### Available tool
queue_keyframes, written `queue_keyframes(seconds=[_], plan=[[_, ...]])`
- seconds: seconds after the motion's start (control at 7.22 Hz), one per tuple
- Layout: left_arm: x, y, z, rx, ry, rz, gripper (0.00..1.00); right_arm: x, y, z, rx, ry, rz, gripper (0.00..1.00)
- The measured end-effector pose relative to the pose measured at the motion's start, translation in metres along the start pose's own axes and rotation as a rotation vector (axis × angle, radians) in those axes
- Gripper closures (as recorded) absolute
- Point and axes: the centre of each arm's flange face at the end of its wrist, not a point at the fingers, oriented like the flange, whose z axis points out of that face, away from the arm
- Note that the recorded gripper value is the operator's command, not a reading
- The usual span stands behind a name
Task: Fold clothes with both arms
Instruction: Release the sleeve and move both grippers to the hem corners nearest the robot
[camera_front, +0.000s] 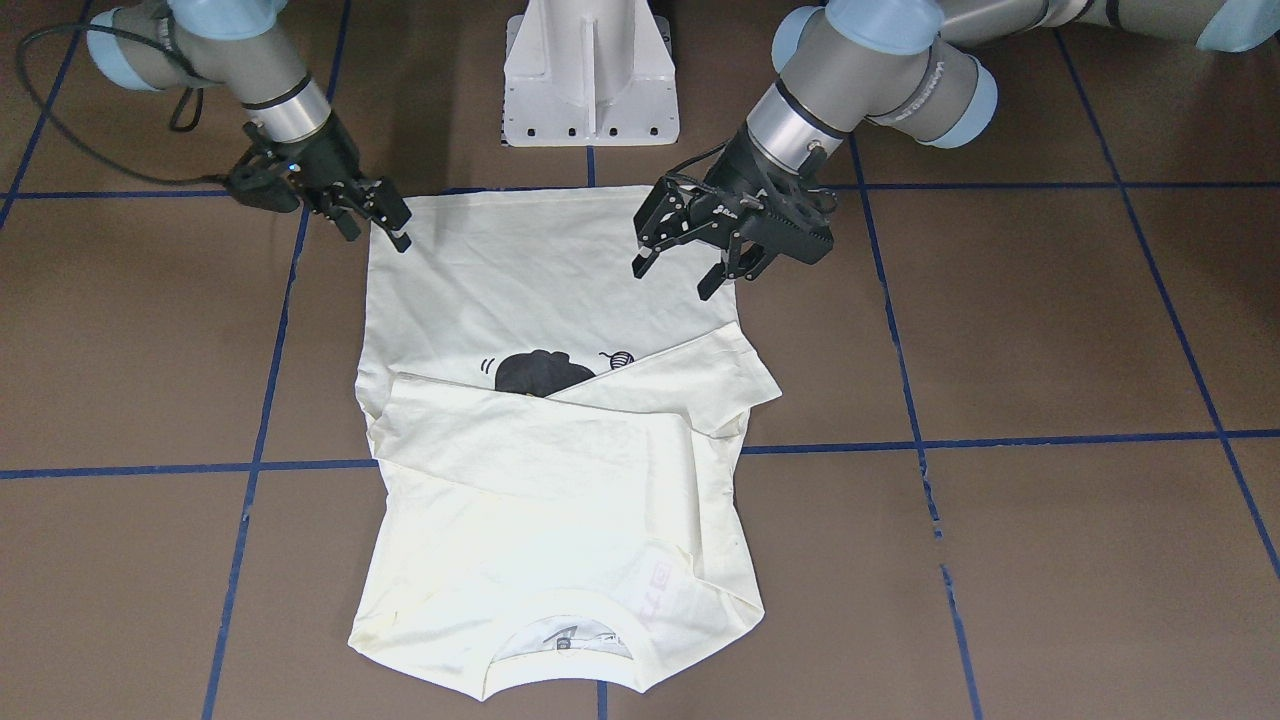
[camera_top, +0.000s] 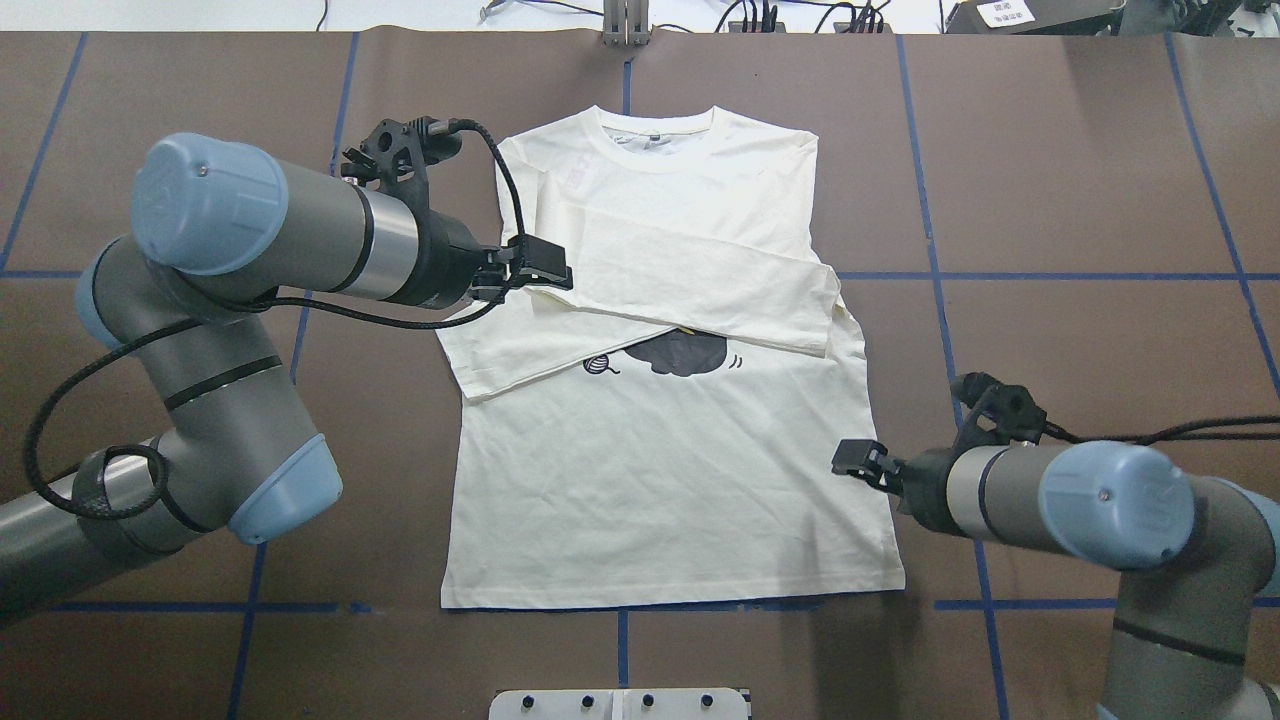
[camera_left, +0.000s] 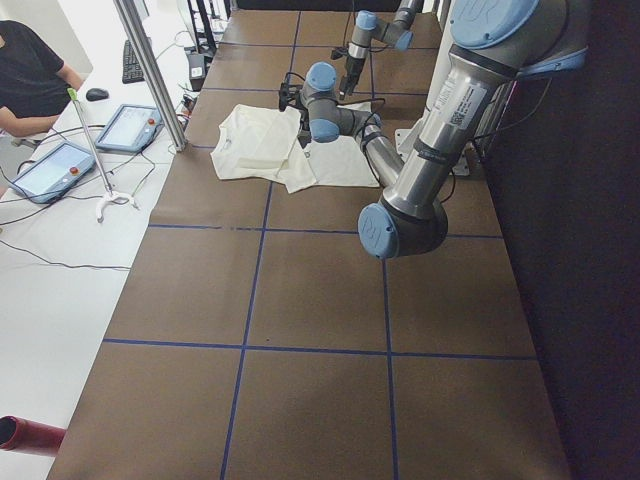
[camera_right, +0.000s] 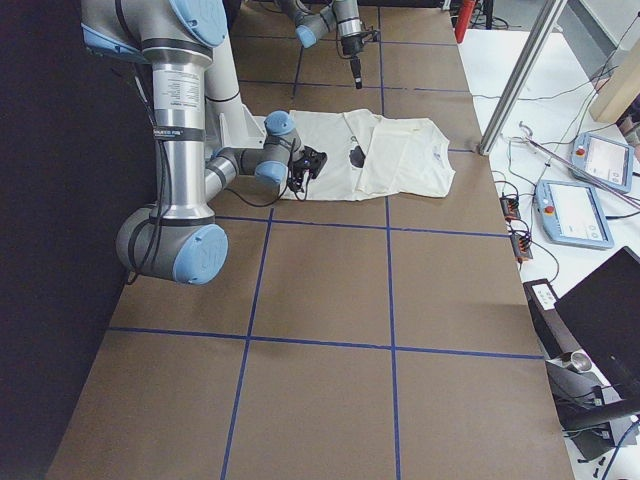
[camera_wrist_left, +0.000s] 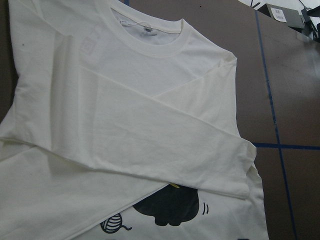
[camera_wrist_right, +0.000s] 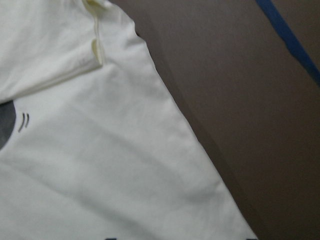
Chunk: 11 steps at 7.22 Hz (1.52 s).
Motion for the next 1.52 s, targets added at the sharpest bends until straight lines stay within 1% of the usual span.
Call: queue_keyframes(seconds=[0.14,0.28,0.42,0.55,0.69,0.83,0.97,1.39,1.52], plan=[[-0.007,0.0,0.0,-0.004,-0.01,0.0,0.15,0.004,0.032,0.003,0.021,0.046,0.023,0.14],[-0.011,0.0,0.0,-0.006,-0.016,-0.005,0.14,0.011,0.055,0.008,0.055,0.082,0.028,0.18],[-0.013,0.0,0.001,-0.007,-0.02,-0.01,0.14,0.018,0.067,0.012,0.085,0.109,0.015,0.23],[-0.014,-0.001,0.002,-0.007,-0.023,-0.012,0.14,0.026,0.071,0.015,0.105,0.133,0.006,0.31],[-0.015,-0.001,0.003,-0.007,-0.026,-0.014,0.14,0.033,0.07,0.017,0.118,0.152,0.0,0.41],[-0.016,-0.001,0.004,-0.007,-0.028,-0.016,0.13,0.036,0.068,0.018,0.125,0.163,-0.003,0.68],[-0.016,-0.001,0.004,-0.007,-0.029,-0.017,0.13,0.04,0.066,0.017,0.131,0.169,-0.004,1.0],[-0.02,-0.001,0.006,-0.009,-0.036,-0.021,0.13,0.04,0.065,0.01,0.131,0.163,-0.004,1.0],[-0.027,0.001,0.007,-0.004,-0.067,-0.053,0.16,0.036,0.066,0.004,0.124,0.15,-0.001,1.0]])
